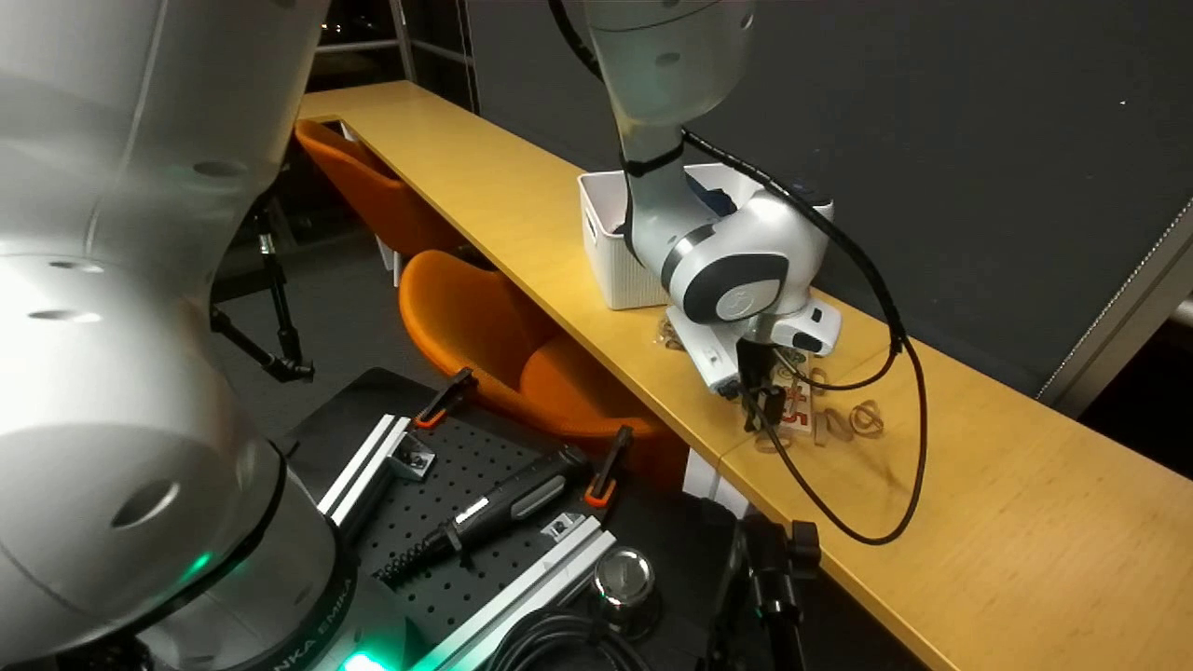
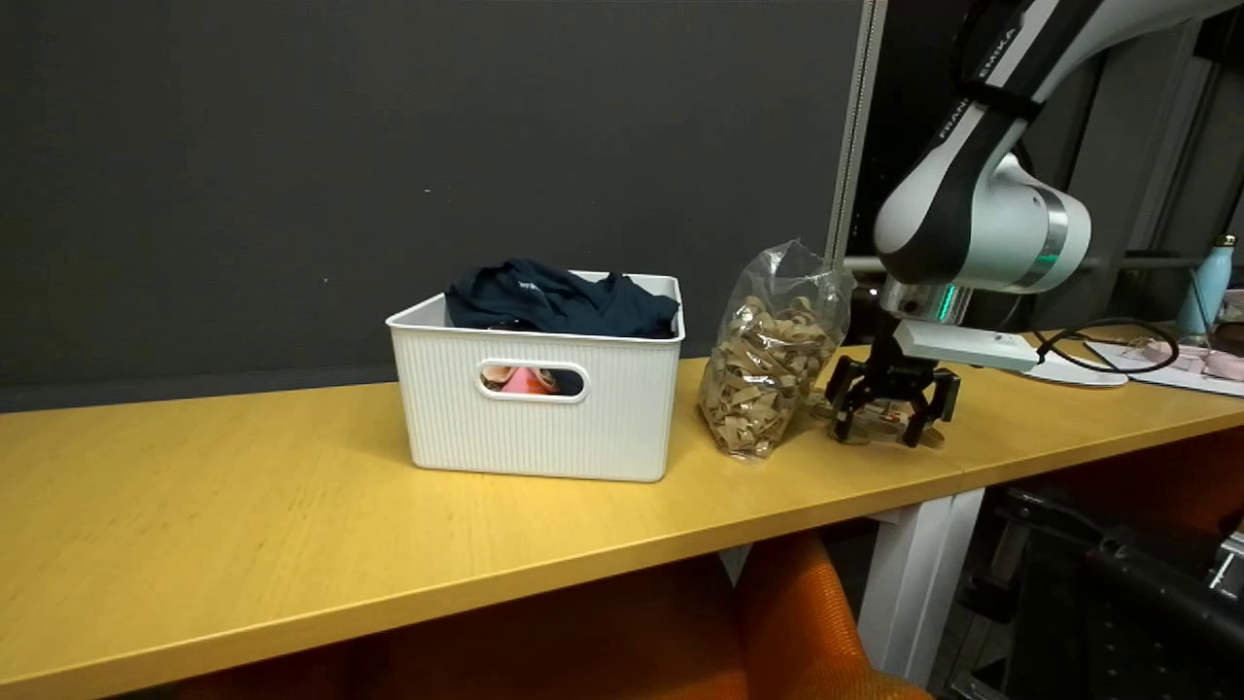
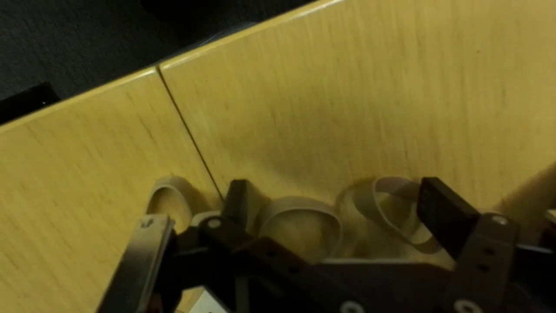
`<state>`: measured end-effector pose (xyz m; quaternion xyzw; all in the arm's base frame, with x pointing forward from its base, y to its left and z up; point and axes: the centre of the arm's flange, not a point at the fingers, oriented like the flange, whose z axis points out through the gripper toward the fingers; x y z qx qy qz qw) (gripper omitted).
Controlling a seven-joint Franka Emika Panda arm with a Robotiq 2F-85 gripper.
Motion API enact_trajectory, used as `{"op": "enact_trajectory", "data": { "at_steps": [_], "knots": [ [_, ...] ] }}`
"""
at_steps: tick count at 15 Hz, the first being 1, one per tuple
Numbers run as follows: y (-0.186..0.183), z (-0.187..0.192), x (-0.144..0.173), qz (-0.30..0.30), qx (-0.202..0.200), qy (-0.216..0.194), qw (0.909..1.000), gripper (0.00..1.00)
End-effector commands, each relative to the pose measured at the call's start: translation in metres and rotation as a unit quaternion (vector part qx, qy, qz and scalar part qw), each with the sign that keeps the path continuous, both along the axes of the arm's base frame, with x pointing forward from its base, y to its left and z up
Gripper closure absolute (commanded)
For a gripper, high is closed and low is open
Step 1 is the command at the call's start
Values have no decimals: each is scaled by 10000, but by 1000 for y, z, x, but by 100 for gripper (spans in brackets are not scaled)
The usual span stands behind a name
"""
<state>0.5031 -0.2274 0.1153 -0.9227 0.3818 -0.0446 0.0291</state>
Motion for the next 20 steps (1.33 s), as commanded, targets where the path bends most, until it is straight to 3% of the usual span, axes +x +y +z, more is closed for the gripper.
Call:
{"op": "enact_trajectory", "data": {
  "at_steps": [1,2,4,13,14,20],
  "knots": [
    [-4,-2,7,-115,25,28,9999,0],
    [-4,-3,9,-124,-2,29,9999,0],
    [-5,-2,9,-143,-21,34,9999,26],
    [-7,9,11,-163,-173,-44,9997,94],
    [-8,10,10,-183,-165,-36,9997,99],
    [-6,55,-17,-429,-285,-235,9984,99]
  ]
}}
